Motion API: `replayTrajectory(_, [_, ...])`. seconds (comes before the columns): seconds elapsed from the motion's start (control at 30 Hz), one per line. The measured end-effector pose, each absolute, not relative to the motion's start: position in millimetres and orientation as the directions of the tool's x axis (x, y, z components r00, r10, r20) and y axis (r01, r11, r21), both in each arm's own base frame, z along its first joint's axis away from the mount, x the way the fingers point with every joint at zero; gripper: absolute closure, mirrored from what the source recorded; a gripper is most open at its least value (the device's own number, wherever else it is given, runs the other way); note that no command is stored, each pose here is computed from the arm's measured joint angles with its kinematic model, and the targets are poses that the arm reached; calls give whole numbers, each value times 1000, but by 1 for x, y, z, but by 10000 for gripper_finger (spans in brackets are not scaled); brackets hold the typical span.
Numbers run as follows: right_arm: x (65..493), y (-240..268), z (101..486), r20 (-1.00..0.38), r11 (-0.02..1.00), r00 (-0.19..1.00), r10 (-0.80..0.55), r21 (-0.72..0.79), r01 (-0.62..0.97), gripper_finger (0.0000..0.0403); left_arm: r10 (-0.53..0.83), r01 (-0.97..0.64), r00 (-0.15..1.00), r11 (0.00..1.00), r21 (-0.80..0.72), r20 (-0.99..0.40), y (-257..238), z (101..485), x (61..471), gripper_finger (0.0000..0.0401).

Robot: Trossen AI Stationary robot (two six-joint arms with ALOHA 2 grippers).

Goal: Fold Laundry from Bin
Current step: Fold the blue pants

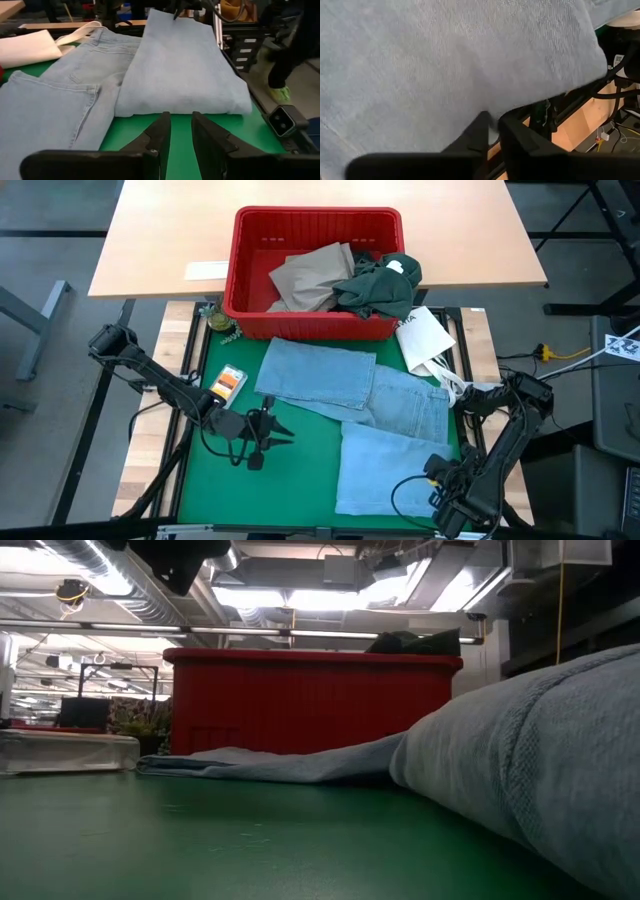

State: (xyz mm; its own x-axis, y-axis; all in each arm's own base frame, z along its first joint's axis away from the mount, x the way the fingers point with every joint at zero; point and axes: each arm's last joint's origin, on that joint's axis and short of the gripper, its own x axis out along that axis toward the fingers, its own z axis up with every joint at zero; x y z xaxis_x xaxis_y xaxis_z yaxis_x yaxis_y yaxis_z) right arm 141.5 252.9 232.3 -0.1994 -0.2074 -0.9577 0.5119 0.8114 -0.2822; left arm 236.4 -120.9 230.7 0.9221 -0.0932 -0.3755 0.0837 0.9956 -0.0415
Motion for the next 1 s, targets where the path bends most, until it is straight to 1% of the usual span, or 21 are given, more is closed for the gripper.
replayTrajectory(0.1, [141, 253, 232, -957, 820, -209, -202, -282, 498, 301, -93, 83, 922, 996, -42, -375, -121, 231, 236, 311])
replayTrajectory(0.27, [138, 255, 233, -939, 842, -317, -136, -278, 463, 230, -92, 82, 924, 996, -44, -372, -120, 231, 237, 279])
replayTrajectory(0.4, [136, 257, 234, -911, 849, -404, -77, -272, 452, 200, -94, 79, 949, 995, -62, -301, -123, 228, 250, 264])
replayTrajectory(0.5, [136, 257, 233, -915, 855, -397, -73, -263, 448, 194, -98, 95, 967, 995, -25, -236, -128, 219, 265, 263])
replayTrajectory(0.63, [139, 256, 232, -944, 877, -306, -122, -247, 411, 199, -71, 74, 984, 997, 9, -163, -125, 211, 283, 262])
replayTrajectory(0.73, [143, 257, 231, -967, 891, -198, -159, -227, 393, 206, -62, 63, 989, 998, 1, -137, -121, 209, 300, 268])
replayTrajectory(0.9, [151, 257, 231, -972, 897, 16, -233, -209, 389, 216, -85, 86, 981, 996, 0, -174, -117, 192, 333, 289])
replayTrajectory(1.0, [153, 255, 231, -951, 895, 117, -286, -221, 388, 222, -60, 64, 973, 998, 14, -224, -113, 173, 345, 302])
